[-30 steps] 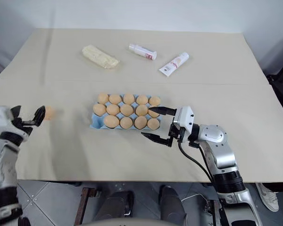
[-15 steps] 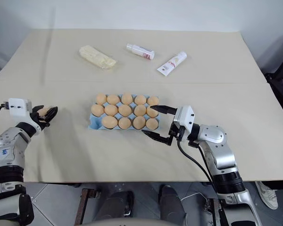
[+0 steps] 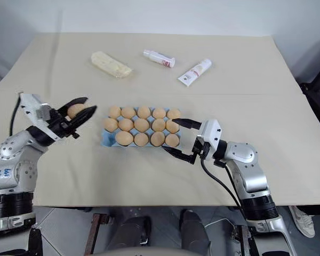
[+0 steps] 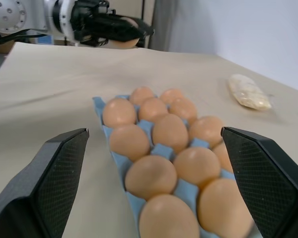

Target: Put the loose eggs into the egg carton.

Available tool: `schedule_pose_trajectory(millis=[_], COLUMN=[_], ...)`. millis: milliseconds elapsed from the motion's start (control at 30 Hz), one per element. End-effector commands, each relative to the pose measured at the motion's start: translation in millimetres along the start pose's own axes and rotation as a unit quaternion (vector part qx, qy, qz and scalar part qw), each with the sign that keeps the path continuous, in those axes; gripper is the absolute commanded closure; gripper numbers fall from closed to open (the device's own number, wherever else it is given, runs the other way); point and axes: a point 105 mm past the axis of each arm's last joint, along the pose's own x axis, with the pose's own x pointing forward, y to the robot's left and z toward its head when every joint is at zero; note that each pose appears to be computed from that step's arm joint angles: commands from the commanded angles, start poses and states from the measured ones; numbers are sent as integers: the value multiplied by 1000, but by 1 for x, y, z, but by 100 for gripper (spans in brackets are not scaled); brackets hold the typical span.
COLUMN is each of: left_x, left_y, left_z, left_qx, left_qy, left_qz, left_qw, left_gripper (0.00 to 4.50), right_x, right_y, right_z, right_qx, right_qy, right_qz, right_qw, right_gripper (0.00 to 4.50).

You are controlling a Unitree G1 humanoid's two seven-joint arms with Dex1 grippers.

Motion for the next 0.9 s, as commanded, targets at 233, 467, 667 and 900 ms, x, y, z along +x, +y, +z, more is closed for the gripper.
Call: schedule_pose_trajectory(millis=[233, 467, 667, 900], left_x=[4, -12, -43, -108], left_y=[-11, -13, 10, 7], left_z=[-22, -28, -16, -26], left_qx=[13, 18, 46, 85], left_qy=[36, 54, 68, 172], left_qz=[-39, -42, 15, 0], left_qw=[999, 997, 997, 981], left_gripper=[188, 4, 4, 4], right_x=[-5, -6, -13, -40], right_y=[-2, -1, 1, -5], right_z=[14, 14, 11, 4], right_qx=[-27, -26, -22, -20], right_qy=[-14, -14, -2, 41], right_qz=[-23, -31, -27, -24], right_qw=[999, 999, 999, 999], right_gripper=[0, 0, 0, 0])
